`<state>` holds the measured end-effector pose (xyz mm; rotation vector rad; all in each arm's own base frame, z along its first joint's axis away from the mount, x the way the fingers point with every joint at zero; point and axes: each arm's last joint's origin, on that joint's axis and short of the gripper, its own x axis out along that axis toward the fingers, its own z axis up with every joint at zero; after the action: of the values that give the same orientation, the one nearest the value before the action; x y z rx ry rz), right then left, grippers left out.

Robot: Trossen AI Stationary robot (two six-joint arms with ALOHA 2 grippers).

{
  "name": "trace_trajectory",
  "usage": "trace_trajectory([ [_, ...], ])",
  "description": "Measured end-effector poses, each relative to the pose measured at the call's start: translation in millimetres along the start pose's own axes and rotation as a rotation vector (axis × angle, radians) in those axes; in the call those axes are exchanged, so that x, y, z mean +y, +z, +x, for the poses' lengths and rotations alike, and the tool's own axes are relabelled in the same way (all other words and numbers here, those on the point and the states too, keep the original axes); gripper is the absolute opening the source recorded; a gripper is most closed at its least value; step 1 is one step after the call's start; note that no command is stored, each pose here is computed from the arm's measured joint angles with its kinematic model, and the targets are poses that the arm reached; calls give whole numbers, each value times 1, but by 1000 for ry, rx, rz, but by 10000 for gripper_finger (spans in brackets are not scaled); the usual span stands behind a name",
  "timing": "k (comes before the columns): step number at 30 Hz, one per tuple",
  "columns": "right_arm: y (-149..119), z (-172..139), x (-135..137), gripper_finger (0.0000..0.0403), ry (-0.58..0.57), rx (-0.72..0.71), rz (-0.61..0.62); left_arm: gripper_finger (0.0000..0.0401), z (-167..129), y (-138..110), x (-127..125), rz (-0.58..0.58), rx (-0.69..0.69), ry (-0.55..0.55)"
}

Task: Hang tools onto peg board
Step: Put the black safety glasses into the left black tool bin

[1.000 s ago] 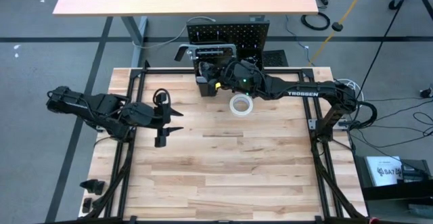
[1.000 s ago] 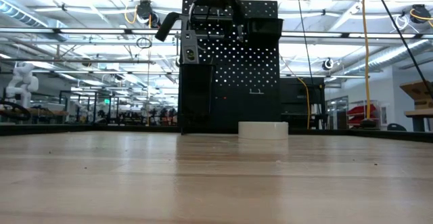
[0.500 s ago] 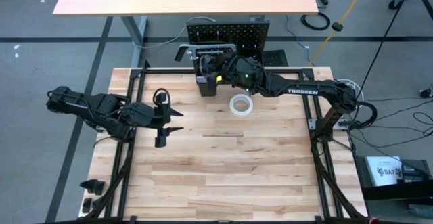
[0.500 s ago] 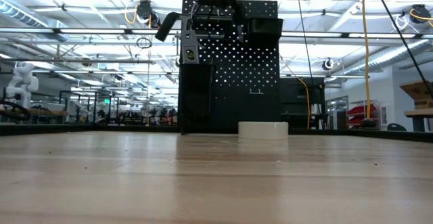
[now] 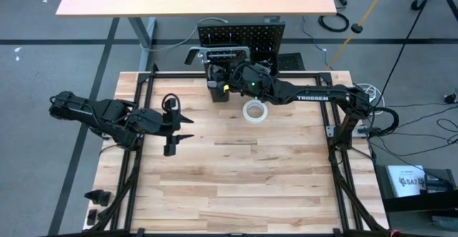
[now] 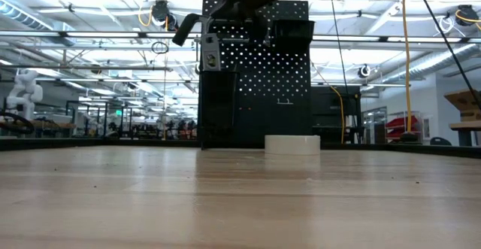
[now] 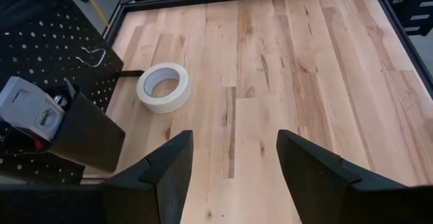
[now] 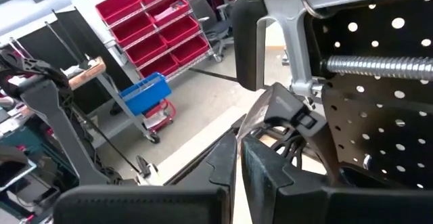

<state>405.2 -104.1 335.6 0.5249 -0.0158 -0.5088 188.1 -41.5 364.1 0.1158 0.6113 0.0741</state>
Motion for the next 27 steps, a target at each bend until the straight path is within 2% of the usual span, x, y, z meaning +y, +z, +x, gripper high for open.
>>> trace_trajectory([
  [8, 0, 0, -1, 24, -9, 5, -5, 219, 0, 0, 0, 1, 2, 0],
  [20, -3, 0, -5, 126, -37, 37, 39, 219, 0, 0, 0, 0, 2, -8],
  [27, -6, 0, -7, 150, -54, 74, 30, 219, -1, 0, -3, 9, 0, -22],
])
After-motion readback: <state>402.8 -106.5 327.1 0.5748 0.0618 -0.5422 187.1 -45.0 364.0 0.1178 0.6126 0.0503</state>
